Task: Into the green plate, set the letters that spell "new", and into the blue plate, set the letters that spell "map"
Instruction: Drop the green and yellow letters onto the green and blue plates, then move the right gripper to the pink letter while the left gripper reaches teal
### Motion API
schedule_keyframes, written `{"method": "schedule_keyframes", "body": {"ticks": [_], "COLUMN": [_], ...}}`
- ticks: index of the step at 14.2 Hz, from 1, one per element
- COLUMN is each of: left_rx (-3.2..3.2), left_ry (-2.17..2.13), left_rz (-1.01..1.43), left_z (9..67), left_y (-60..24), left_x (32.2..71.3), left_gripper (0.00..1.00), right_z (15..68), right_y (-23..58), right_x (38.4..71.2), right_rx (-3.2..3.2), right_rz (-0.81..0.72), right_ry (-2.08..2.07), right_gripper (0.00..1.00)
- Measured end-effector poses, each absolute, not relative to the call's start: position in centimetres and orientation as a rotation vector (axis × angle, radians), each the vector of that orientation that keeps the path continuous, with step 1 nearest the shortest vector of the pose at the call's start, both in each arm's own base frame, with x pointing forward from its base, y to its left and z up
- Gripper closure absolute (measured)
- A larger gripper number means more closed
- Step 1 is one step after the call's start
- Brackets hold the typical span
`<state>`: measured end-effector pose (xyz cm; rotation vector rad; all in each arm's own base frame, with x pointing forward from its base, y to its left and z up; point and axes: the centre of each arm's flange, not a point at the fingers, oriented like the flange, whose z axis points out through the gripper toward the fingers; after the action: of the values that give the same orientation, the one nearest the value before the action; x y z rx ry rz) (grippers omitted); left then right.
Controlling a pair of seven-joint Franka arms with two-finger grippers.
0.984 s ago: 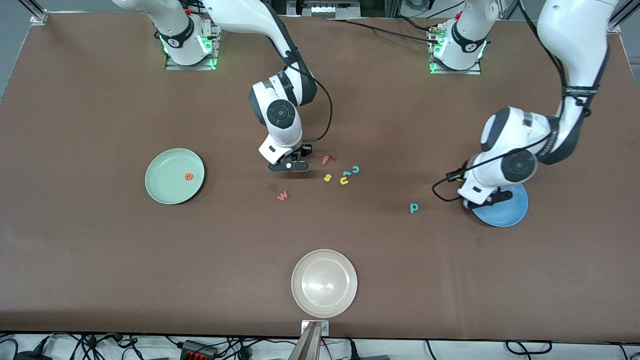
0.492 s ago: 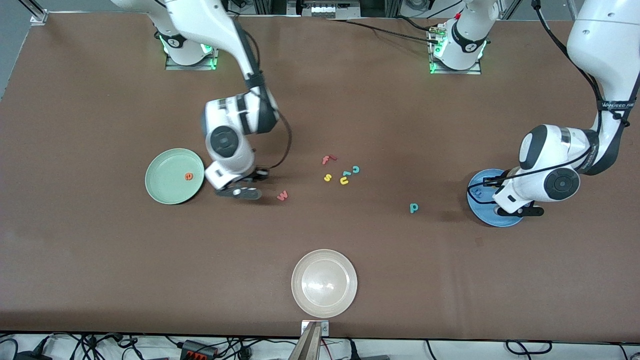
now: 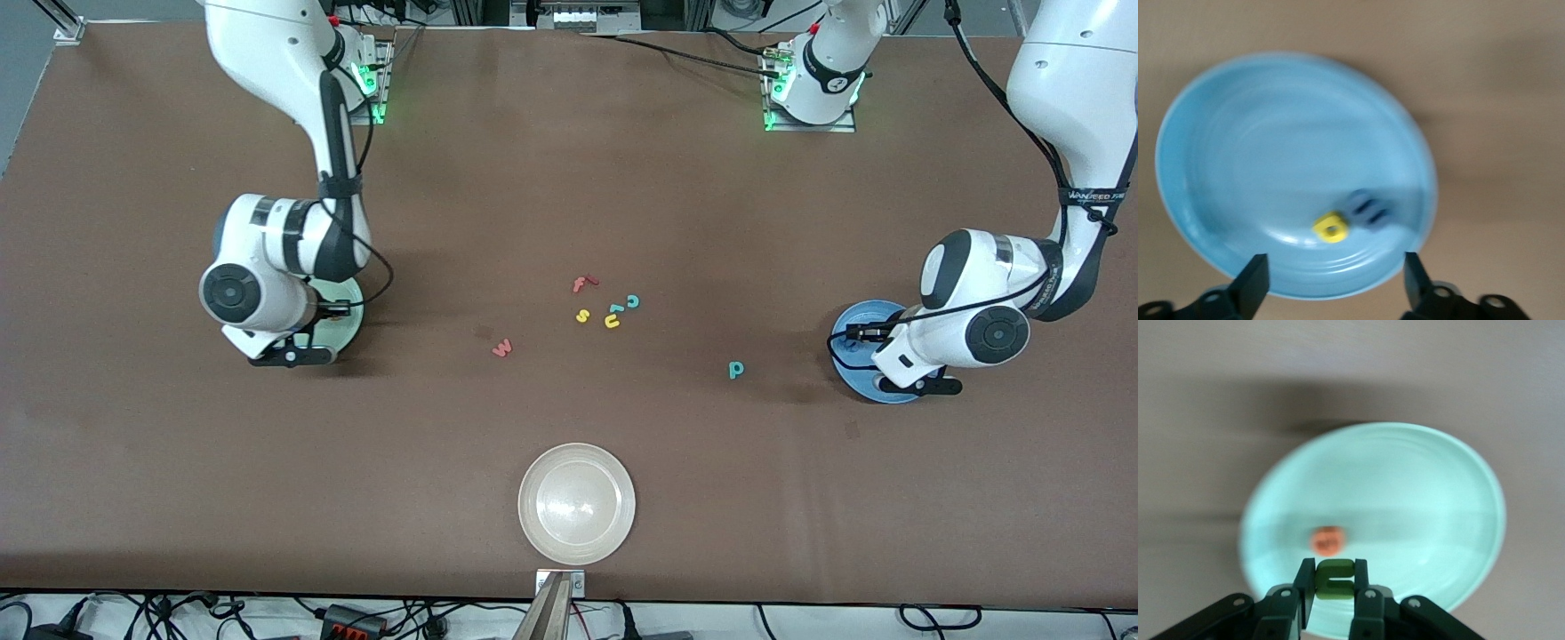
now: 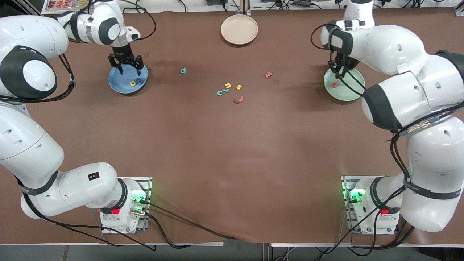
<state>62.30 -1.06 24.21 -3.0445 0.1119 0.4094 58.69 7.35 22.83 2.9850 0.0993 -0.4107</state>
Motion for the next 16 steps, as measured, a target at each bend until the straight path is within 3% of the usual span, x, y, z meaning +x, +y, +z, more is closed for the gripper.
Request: {"method": "schedule_keyframes", "body": {"ticks": [3, 4, 8, 11, 16], "left_rx": [-3.084, -3.085, -3.126, -3.179, -3.197], "left_ry": [0.313, 0.368, 0.480, 0.370, 0.275], "left_rz": [0.270, 0.241, 0.110, 0.119, 0.183], "left_z": [29.1, 30.0, 28.5, 24.2, 19.2], "left_y": [-8.1, -10.5, -21.1, -21.4, -19.8], "left_x": [64.2, 64.4, 63.9, 64.2, 63.9], "left_gripper": [0.00, 0.00, 0.00, 0.00, 0.03], "right_z": [21.8, 21.5, 21.8, 24.3, 25.6], "right_y": [3.0, 2.6, 4.9, 9.1, 20.8], "right_x": [59.0, 59.0, 59.5, 61.4, 62.0], "right_rx": [2.983, 2.982, 3.040, 3.105, 3.222], "right_rz": [-0.420, -0.424, -0.389, -0.276, -0.143], "right_ry": [0.118, 0.112, 0.107, 0.165, 0.361], "right_gripper": [0.73, 0.68, 0.29, 0.00, 0.00]}}
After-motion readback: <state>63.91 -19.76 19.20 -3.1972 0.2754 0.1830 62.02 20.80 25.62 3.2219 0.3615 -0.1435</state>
